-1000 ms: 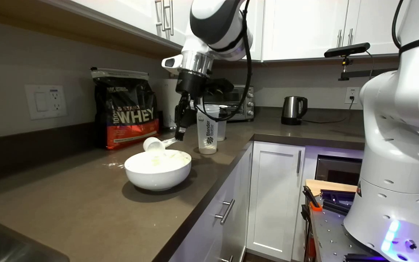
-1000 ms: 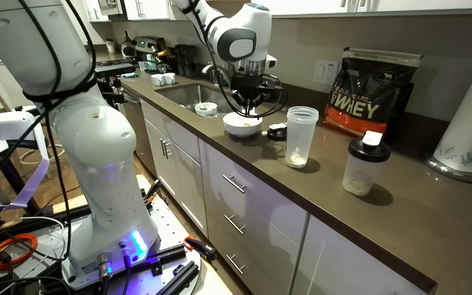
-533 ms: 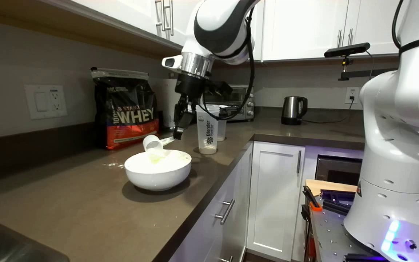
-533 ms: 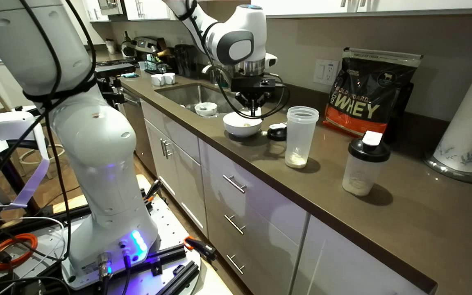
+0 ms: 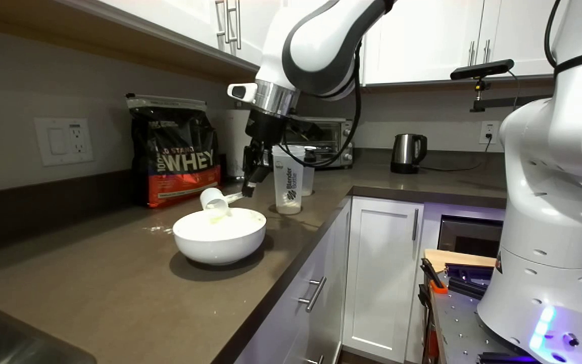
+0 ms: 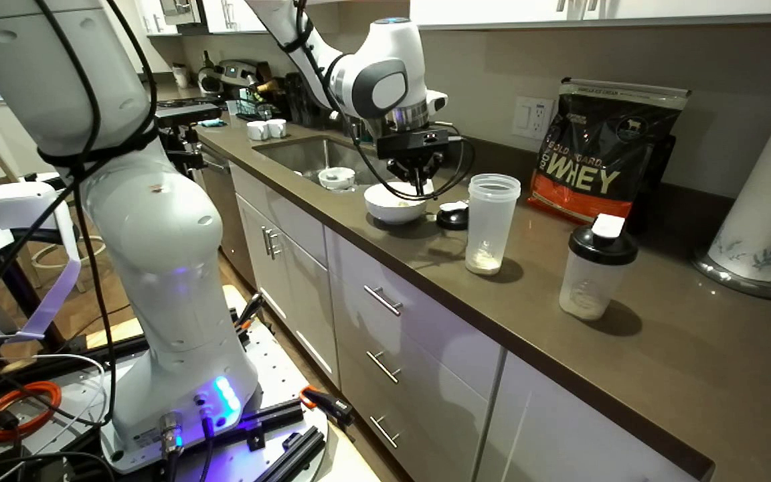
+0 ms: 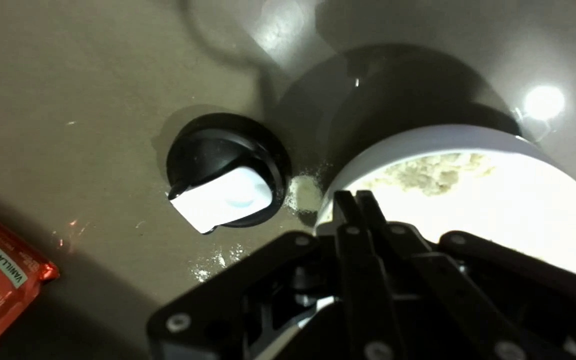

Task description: Scoop some powder and put it in the bottle

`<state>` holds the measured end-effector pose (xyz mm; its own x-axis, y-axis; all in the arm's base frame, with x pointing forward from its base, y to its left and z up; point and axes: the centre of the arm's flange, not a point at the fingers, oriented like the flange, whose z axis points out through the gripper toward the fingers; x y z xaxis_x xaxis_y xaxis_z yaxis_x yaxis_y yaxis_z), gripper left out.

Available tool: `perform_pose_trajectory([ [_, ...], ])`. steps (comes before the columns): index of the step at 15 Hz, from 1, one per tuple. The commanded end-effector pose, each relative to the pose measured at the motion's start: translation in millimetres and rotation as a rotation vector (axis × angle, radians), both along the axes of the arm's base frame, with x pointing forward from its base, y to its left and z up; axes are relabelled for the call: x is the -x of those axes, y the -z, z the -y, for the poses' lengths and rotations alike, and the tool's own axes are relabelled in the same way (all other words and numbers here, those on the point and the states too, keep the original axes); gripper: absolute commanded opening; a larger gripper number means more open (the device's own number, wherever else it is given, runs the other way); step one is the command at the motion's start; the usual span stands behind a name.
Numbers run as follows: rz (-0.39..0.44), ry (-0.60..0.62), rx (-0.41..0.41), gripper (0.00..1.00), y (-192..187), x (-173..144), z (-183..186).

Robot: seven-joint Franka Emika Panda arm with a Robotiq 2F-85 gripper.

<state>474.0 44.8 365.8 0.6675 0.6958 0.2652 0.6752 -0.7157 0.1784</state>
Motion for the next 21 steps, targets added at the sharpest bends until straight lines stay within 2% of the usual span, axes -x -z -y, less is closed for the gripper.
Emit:
perform_pose_trajectory([
  [1, 0.034, -0.015, 0.056, 0.01, 6.6, 6.5, -4.6],
  [21, 0.016, -0.119, 0.177, 0.01, 16.2, 43.9, -40.1],
])
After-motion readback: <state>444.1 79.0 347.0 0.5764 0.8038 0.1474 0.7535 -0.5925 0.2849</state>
